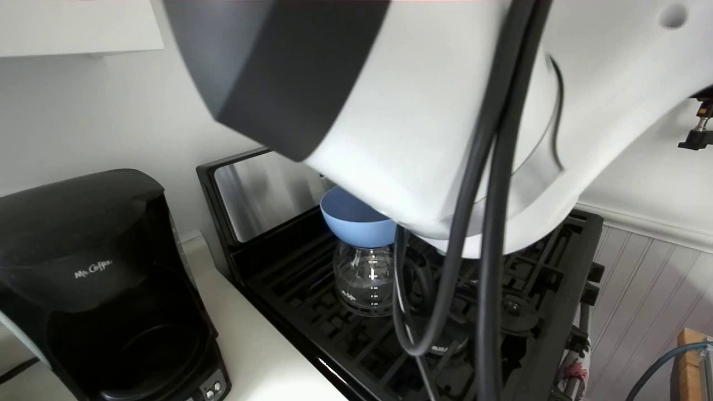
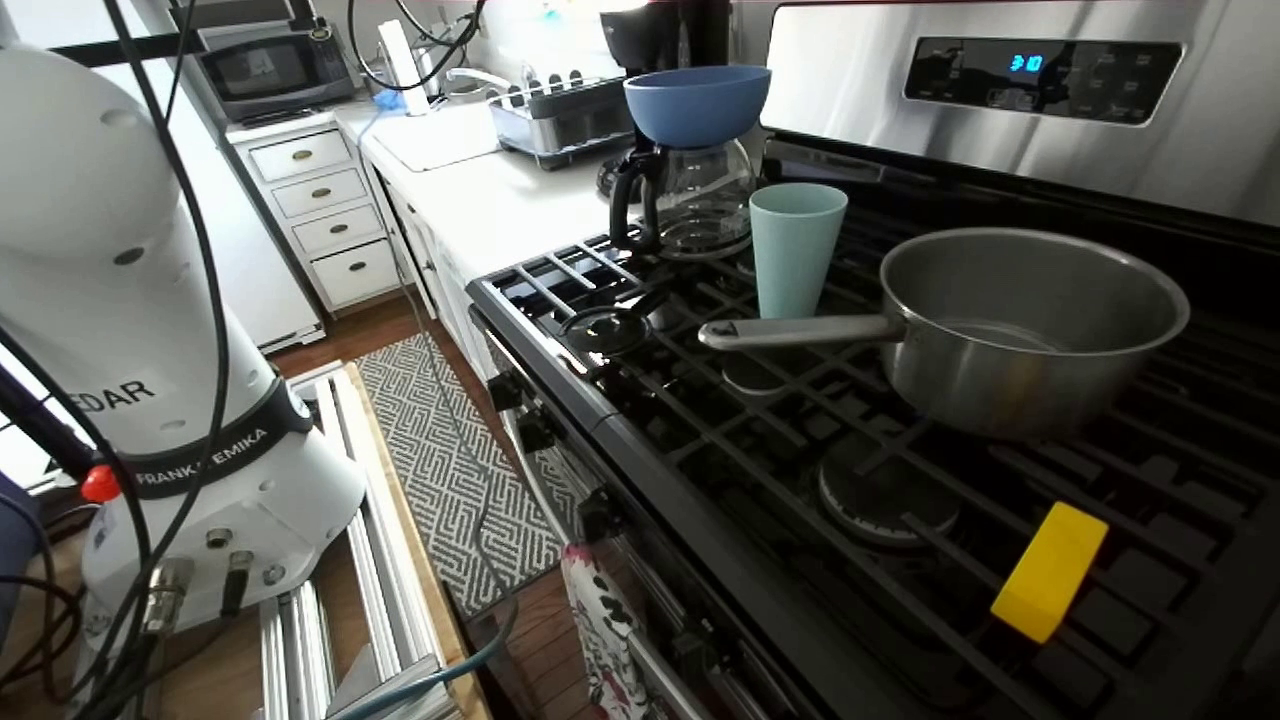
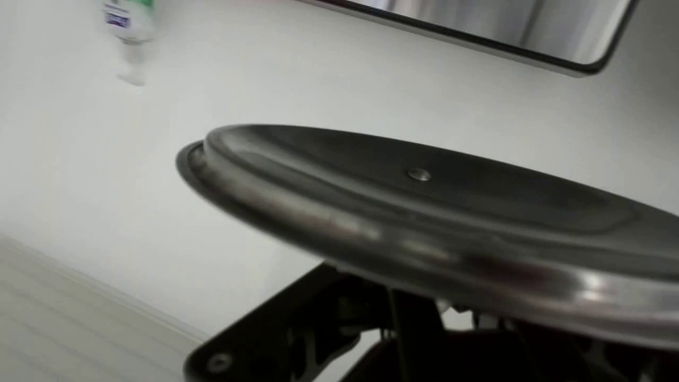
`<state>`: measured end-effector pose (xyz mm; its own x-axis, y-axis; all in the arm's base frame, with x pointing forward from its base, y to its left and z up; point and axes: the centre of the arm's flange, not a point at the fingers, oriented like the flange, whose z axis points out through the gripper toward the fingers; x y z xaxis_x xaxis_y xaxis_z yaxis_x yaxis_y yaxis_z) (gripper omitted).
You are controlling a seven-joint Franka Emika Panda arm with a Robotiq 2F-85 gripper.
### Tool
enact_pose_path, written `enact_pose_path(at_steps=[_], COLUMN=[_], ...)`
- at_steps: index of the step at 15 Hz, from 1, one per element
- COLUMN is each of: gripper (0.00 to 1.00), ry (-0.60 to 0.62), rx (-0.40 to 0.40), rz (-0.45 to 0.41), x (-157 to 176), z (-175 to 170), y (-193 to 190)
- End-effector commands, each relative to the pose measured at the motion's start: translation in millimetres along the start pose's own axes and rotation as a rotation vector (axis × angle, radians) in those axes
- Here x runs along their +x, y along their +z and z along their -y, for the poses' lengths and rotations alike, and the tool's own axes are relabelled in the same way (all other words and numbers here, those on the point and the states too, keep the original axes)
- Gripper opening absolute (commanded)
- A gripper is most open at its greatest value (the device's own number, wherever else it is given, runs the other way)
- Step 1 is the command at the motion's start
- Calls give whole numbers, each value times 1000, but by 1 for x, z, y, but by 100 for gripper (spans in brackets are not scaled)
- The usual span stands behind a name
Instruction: Put the silver lid on the silver pot
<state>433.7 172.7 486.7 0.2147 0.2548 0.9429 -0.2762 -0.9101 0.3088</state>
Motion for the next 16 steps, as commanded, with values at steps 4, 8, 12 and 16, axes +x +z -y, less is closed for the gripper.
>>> enact_pose_path(at_steps=[4, 8, 12, 16], gripper=[2, 8, 2, 2], ry=[76, 77, 80, 132], rx=[-220, -206, -354, -527], rz=[51, 53, 56, 124], x=[2, 9, -5, -37], z=[-81, -104, -116, -183], y=[-14, 19, 26, 48])
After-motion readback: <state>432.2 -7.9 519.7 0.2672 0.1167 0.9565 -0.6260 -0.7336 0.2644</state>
